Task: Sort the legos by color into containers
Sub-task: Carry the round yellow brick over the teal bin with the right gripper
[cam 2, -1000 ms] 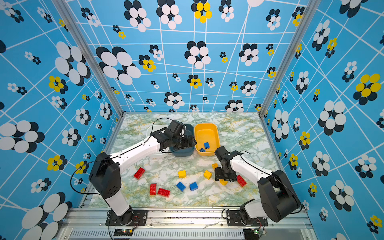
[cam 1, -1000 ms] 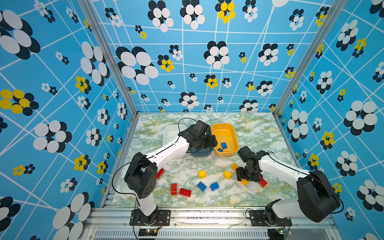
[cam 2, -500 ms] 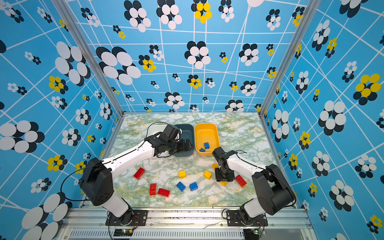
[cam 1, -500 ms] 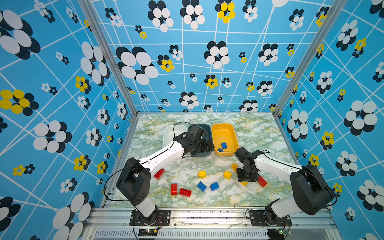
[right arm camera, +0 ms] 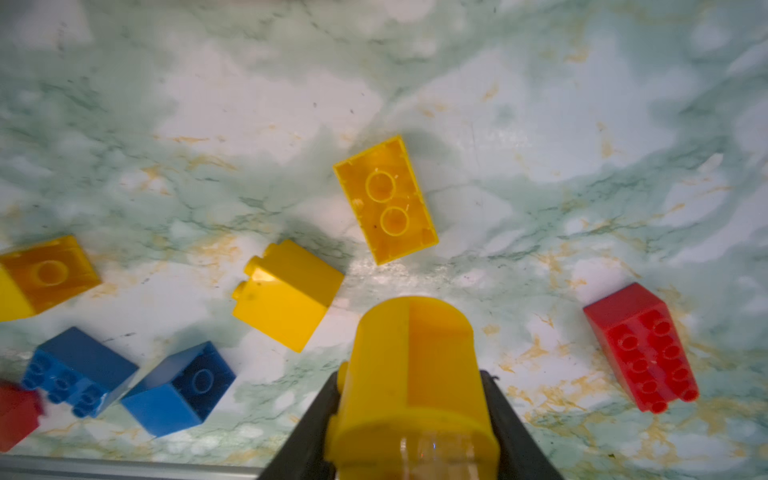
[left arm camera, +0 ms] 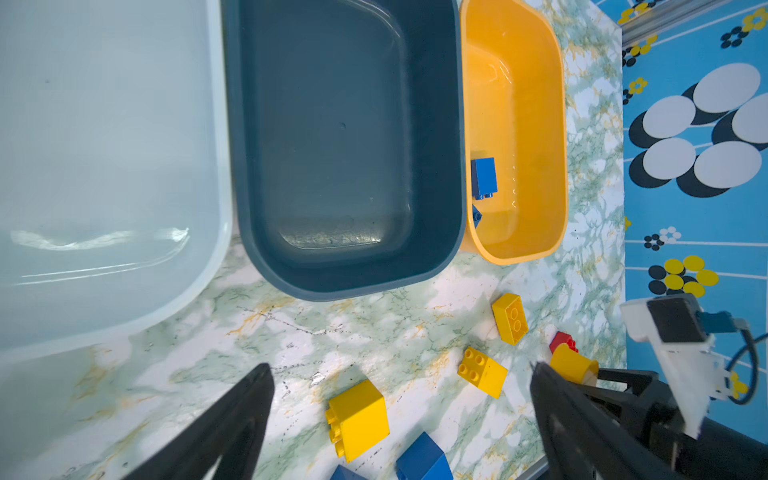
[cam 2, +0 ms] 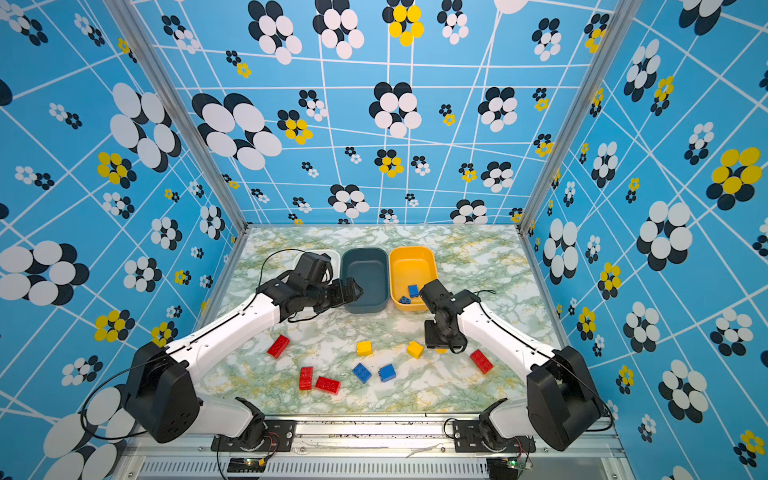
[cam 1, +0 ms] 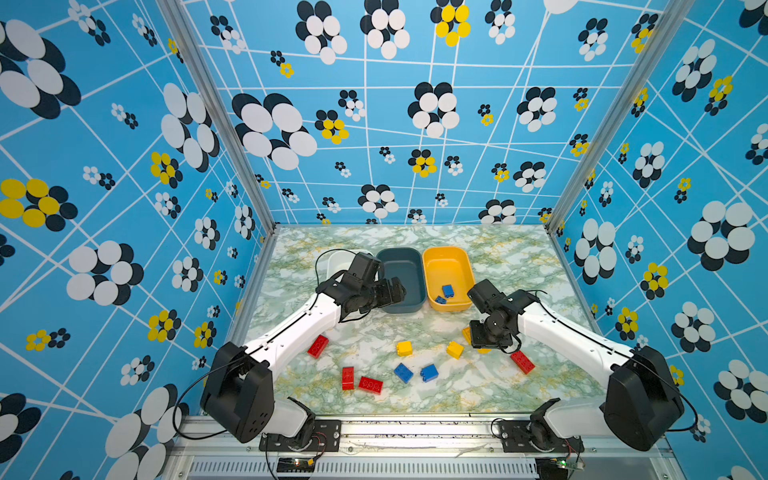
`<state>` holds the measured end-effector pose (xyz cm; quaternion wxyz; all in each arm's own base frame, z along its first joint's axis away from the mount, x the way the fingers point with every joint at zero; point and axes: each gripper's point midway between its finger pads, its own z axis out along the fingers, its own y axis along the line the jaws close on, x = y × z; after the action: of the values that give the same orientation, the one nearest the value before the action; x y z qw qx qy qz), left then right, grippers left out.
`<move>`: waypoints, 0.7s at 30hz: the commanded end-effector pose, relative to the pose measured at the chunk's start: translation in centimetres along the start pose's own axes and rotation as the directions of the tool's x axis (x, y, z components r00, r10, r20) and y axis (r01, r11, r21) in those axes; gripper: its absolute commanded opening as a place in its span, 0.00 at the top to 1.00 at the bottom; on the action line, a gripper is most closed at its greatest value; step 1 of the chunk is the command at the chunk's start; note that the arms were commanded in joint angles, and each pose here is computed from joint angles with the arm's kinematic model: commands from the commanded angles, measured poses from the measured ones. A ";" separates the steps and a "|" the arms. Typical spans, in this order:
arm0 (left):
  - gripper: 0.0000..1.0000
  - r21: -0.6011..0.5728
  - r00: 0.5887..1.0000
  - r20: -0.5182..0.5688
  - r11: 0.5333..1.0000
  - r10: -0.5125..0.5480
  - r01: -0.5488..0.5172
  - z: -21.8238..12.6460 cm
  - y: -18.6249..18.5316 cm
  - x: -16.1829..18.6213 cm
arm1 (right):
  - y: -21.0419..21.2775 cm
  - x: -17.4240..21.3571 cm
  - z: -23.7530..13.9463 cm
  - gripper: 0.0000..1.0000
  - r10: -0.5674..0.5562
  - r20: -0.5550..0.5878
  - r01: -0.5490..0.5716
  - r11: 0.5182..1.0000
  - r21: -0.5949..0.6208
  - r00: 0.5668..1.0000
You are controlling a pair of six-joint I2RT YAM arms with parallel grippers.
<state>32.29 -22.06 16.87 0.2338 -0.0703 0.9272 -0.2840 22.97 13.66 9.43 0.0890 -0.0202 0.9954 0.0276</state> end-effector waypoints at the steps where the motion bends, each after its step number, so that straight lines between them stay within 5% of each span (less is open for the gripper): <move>1: 0.02 0.004 1.000 0.010 1.000 -0.004 0.004 -1.5 1.2 0.1 | 1.2 -1.0 -1.5 0.65 -0.002 0.021 0.002 1.000 0.015 1.000; 21: 0.00 -0.080 0.990 0.077 0.989 -0.115 0.121 -5.5 8.2 1.8 | 16.9 -12.6 -1.7 0.65 -0.197 0.186 0.224 0.965 -0.138 0.963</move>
<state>28.81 -13.67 16.21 0.2541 -0.1444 0.9200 -0.2612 33.06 29.17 13.52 0.1601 -0.1103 0.9771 0.0866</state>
